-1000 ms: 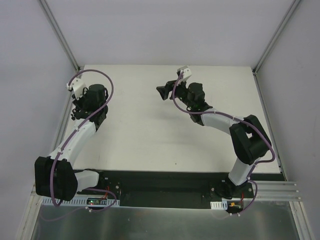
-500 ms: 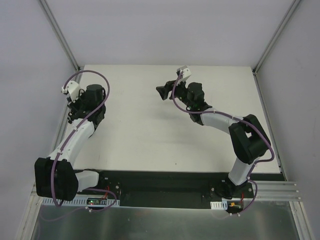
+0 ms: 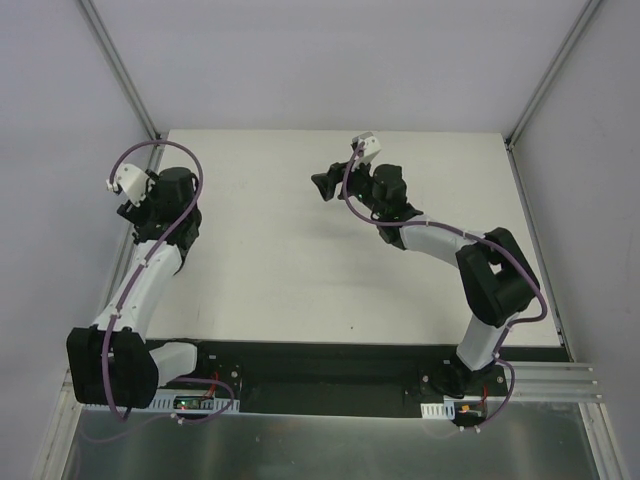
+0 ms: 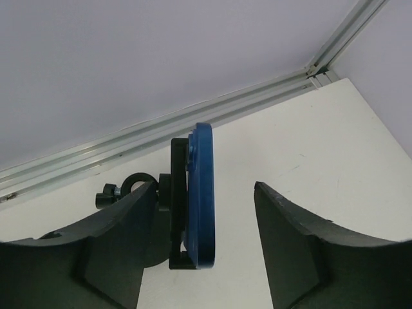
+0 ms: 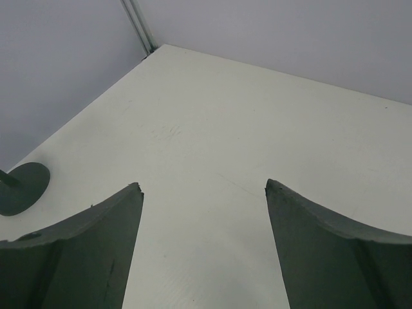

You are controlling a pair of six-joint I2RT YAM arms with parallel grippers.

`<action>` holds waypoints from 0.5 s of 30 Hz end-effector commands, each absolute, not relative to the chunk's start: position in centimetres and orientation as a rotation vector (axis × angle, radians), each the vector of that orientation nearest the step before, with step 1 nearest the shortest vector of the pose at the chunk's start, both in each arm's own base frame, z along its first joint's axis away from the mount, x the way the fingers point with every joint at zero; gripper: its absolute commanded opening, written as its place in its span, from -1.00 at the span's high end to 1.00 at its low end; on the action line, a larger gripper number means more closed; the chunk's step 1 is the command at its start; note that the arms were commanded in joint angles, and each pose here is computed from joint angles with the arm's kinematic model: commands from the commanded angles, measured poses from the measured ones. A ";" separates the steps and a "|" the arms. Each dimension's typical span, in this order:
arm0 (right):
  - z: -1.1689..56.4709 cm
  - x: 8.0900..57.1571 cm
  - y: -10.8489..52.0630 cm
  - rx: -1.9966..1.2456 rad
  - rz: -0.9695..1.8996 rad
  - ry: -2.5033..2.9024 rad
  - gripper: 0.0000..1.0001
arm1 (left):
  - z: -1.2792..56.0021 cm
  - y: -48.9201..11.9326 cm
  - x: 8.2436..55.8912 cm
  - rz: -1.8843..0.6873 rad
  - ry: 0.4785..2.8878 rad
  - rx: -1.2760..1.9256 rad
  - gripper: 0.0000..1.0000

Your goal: Place the phone on the phone stand

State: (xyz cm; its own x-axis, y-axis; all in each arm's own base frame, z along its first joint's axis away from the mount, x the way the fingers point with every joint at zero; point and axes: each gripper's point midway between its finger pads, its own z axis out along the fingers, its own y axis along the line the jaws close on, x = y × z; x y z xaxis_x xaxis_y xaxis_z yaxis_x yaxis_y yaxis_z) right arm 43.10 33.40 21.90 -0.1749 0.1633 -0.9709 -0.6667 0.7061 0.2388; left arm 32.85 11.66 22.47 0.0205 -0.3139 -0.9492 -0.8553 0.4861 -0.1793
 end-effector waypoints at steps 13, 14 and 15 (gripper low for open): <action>26.7 33.9 17.6 -0.008 0.273 1.871 -0.77 | 37.6 0.8 31.8 -0.280 1.472 -0.603 -0.92; 26.3 32.5 16.7 -0.010 0.257 1.883 -0.78 | 38.8 -0.7 31.2 -0.353 1.469 -0.524 -0.92; 24.6 31.0 15.0 -0.005 0.198 1.913 -0.81 | 39.7 -3.1 30.5 -0.464 1.482 -0.421 -0.92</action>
State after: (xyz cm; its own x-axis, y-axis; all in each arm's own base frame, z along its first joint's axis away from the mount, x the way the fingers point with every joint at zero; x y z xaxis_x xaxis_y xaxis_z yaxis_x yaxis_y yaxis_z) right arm 37.02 21.11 29.03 -0.2205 0.1771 -0.9592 -0.2629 0.9362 0.2333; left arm 31.79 4.51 33.76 0.1473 -0.5169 -0.8433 -0.4116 0.7432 -0.5275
